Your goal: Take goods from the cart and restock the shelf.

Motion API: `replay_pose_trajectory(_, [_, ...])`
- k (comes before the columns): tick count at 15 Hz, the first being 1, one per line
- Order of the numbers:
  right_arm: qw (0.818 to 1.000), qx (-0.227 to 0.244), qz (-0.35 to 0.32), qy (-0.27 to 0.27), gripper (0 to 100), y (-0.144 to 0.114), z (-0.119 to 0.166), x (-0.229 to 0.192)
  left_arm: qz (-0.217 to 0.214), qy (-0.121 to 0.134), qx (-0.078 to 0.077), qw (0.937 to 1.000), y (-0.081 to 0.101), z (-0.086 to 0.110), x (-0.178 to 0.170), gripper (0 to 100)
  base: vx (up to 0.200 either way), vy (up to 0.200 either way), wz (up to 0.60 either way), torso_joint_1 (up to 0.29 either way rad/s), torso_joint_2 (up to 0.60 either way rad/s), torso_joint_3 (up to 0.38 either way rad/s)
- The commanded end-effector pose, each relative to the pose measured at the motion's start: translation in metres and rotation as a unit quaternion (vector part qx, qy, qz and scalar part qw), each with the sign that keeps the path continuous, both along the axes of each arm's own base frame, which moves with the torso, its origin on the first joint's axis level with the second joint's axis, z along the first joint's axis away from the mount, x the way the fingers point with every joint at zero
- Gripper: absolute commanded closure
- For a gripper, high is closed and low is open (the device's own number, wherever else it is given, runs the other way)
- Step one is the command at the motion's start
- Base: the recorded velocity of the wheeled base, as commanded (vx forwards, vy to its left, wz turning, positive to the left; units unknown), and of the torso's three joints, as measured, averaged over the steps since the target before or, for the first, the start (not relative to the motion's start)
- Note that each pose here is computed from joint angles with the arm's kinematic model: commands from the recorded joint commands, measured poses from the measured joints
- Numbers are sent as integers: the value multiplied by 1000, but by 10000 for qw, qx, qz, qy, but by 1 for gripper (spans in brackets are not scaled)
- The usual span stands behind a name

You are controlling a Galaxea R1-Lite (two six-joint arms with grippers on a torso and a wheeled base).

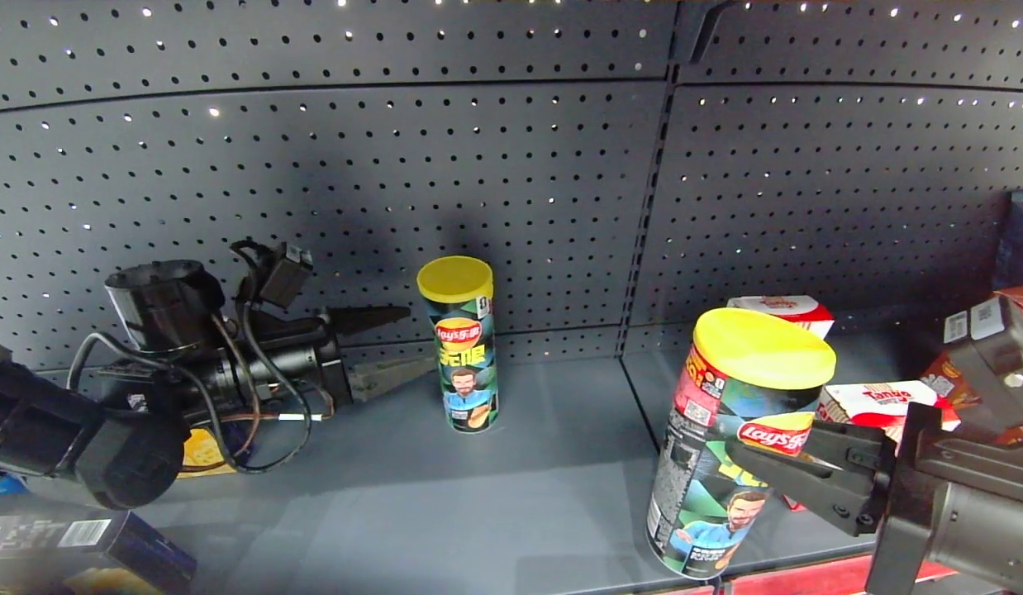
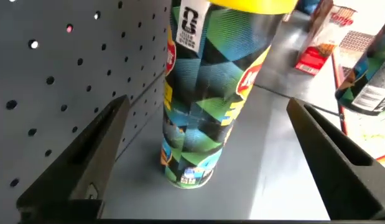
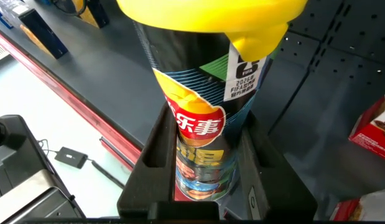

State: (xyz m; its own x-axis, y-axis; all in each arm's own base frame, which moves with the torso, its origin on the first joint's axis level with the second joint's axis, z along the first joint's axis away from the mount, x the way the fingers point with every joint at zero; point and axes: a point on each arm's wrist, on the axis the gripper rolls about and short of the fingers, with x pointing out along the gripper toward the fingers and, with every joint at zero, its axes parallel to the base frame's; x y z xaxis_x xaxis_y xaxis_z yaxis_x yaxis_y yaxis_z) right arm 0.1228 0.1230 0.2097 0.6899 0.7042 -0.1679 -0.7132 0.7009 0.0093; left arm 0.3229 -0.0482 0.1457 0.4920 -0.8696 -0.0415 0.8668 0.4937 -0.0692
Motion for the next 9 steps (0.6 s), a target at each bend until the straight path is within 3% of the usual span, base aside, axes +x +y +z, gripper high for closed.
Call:
replay_pose_trajectory(1, [10000, -11, 3, 11, 100, 1, 0, 1, -38, 144, -41, 9999, -1, -11, 7, 0, 0, 0, 0, 0, 0, 0])
replay_pose_trajectory(9, [10000, -16, -5, 17, 100, 1, -1, 1, -561, 326, -95, 9979, -13, -33, 26, 0, 0, 0, 0, 0, 0, 0])
